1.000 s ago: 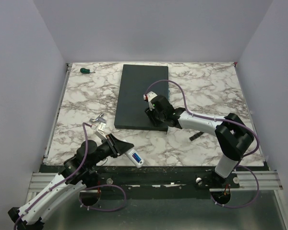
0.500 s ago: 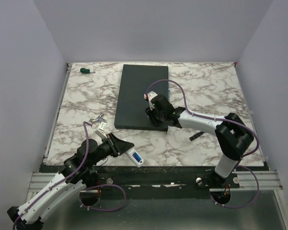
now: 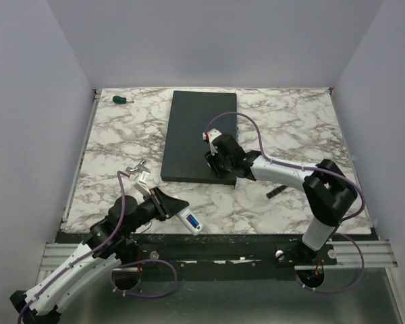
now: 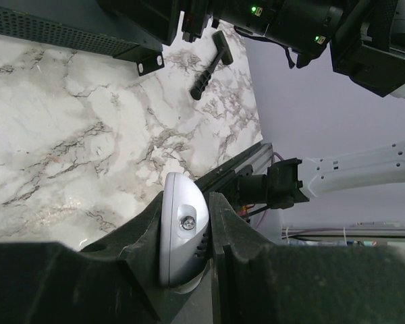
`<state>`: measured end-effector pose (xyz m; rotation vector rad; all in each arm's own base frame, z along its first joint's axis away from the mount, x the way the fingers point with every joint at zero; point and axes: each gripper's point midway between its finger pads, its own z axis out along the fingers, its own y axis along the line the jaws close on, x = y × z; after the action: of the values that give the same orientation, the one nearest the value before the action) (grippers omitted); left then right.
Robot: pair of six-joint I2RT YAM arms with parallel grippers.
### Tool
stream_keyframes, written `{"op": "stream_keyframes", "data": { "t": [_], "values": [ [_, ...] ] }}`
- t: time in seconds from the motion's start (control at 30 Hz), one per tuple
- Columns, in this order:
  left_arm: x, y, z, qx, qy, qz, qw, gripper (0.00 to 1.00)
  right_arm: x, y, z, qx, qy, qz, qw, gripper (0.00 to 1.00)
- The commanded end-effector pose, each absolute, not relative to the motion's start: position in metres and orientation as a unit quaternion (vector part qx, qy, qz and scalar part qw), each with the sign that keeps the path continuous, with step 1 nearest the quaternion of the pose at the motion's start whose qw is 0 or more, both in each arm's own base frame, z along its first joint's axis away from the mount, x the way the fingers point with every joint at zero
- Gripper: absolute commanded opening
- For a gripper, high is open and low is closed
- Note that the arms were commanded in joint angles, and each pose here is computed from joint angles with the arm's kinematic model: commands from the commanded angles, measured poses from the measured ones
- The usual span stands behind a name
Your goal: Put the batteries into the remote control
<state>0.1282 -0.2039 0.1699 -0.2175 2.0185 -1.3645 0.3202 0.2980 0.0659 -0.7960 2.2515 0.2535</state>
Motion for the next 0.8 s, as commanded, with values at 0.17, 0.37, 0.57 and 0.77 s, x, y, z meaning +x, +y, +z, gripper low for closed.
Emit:
{"op": "stream_keyframes", "data": {
  "t": [0.17, 0.37, 0.57, 0.77],
  "values": [
    [0.1315, -0.2056, 0.1933, -0.080, 0.755, -0.543, 0.359, 0.00, 0.2836, 0.2625, 0.0350, -0.332, 0.902, 0.062, 0.269, 0.46],
    [0.1308, -0.2052, 0.1934, -0.080, 0.754, -0.544, 0.359, 0.00, 0.2807, 0.2640, 0.0344, -0.333, 0.902, 0.070, 0.266, 0.45],
    [0.1308, -0.2042, 0.1929, -0.083, 0.753, -0.545, 0.360, 0.00, 0.2806, 0.2666, 0.0319, -0.337, 0.901, 0.075, 0.265, 0.40],
    [0.1307, -0.2034, 0.1929, -0.084, 0.752, -0.545, 0.360, 0.00, 0.2820, 0.2696, 0.0348, -0.335, 0.900, 0.080, 0.269, 0.31]
  ]
}}
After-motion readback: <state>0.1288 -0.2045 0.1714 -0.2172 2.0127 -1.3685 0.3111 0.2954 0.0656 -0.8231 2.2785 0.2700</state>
